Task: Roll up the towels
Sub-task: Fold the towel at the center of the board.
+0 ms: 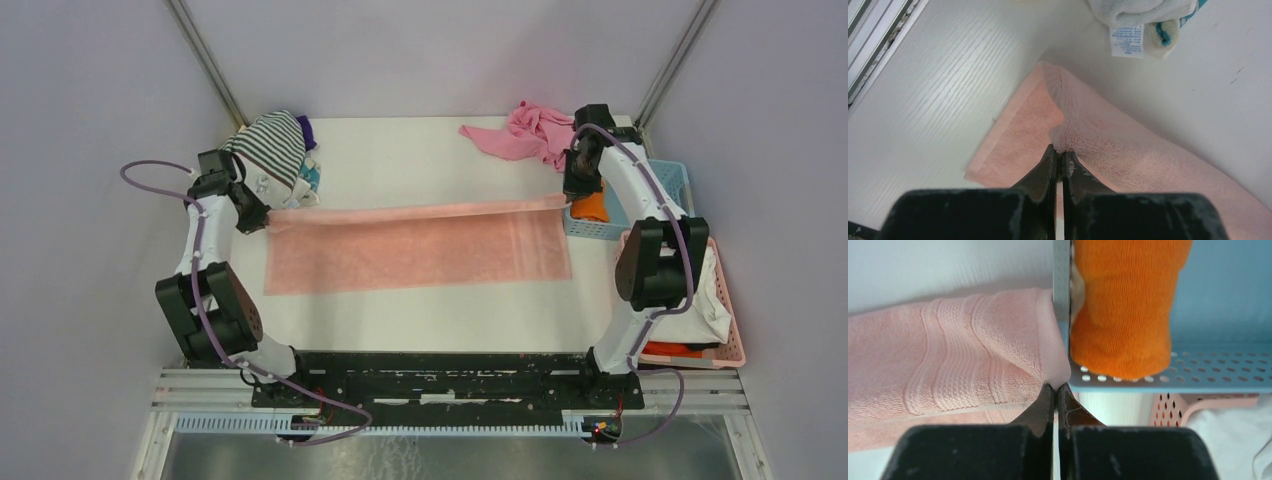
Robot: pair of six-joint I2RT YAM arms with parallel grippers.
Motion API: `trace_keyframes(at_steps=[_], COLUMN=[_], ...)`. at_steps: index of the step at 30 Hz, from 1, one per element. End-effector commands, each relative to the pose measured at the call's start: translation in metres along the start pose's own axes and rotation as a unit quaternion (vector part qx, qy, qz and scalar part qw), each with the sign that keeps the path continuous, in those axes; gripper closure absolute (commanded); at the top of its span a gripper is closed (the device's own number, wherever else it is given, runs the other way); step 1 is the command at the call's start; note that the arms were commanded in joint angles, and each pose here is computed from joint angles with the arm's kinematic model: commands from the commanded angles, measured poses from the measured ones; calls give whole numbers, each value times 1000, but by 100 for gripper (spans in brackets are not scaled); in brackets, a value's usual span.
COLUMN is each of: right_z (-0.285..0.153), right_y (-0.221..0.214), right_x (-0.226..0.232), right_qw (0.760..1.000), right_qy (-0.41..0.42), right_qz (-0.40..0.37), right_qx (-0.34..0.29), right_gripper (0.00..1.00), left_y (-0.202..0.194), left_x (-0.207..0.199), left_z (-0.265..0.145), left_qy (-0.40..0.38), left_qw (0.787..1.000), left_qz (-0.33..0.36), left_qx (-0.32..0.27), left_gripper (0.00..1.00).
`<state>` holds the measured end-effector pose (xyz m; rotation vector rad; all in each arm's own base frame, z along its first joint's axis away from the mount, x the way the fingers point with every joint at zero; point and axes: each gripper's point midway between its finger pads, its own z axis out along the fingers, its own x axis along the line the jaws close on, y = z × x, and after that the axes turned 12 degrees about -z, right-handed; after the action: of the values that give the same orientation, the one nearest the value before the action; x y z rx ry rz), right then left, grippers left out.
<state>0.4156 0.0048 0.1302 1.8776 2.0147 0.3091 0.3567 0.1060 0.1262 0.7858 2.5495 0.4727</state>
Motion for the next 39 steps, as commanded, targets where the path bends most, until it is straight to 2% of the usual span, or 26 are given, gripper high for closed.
trace_keyframes(at_steps=[1, 8, 15, 22, 26, 28, 30, 32, 35, 39], right_z=[-32, -35, -18, 12, 29, 30, 23, 9, -19, -49], right_y=[-16, -64, -114, -143, -150, -152, -148, -139, -119, -90], right_x=[-3, 3, 11, 7, 11, 12, 12, 12, 5, 17], right_qw=[999, 998, 995, 991, 988, 988, 989, 991, 994, 995], right_qy=[2, 3, 4, -29, -26, -24, -20, -15, -18, 19], right_qz=[31, 69, 88, 103, 105, 105, 106, 107, 107, 88], right_qx=[-20, -12, 37, 86, 108, 108, 99, 76, 22, -51], right_gripper=[99, 97, 93, 91, 84, 79, 68, 58, 47, 40], left_y=[3, -10, -31, -45, -54, -57, -54, -46, -31, -28], left_x=[27, 64, 76, 94, 97, 96, 95, 92, 79, 51], left_z=[-18, -22, -18, -9, 0, -1, -7, -17, -39, -63], left_qy=[32, 77, 84, 117, 123, 116, 111, 105, 73, 4], left_qw=[998, 993, 994, 991, 991, 992, 992, 992, 993, 995], left_qz=[-19, -45, -53, -46, -44, -42, -42, -46, -56, -56], left_qx=[-43, -72, -53, -44, -24, -21, -29, -47, -80, -88], left_gripper=[93, 92, 92, 91, 85, 77, 58, 47, 38, 28])
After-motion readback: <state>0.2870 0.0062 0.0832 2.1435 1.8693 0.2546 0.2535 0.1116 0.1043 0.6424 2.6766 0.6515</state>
